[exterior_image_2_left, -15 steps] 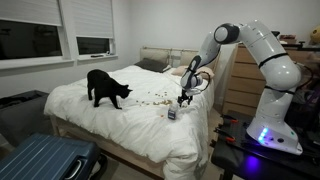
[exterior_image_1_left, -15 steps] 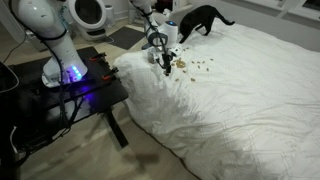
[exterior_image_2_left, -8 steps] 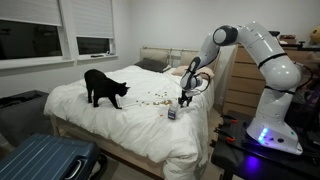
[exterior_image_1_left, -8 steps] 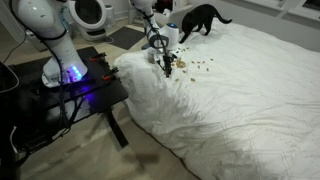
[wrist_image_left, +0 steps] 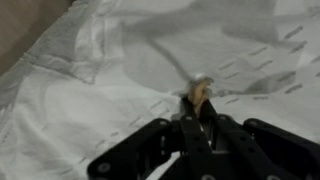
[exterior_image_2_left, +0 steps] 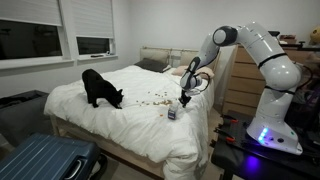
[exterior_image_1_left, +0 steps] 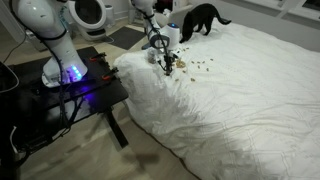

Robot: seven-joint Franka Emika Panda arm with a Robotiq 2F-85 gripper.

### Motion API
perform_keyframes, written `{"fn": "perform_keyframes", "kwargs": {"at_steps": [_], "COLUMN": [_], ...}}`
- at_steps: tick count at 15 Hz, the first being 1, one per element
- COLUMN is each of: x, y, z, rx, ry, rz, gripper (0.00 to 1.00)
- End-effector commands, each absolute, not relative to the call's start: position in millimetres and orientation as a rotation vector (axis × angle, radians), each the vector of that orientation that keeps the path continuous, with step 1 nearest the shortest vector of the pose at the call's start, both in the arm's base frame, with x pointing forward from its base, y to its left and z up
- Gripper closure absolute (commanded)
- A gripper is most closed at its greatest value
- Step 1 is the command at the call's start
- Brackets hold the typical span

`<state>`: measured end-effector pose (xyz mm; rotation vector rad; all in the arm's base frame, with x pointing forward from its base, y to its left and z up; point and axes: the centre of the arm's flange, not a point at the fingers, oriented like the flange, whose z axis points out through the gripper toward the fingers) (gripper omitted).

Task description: Pick up some of the objects on the bed and place them in the jar

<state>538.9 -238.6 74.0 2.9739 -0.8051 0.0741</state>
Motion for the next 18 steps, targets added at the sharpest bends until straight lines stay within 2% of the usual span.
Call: {"fn": "perform_keyframes", "kwargs": {"at_steps": [1, 4, 13, 18], "x": [541, 537, 533, 547], "y": [-240, -242, -247, -215], "z": [86, 96, 154, 196], "rx": [2.963, 2.974, 2.976, 3.005], "ry": [-0.850, -0.865, -0.908, -0.818], "rz": [0.089, 0.077, -0.013, 0.050], "gripper": [0.92, 1.00, 0.99, 0.99]}}
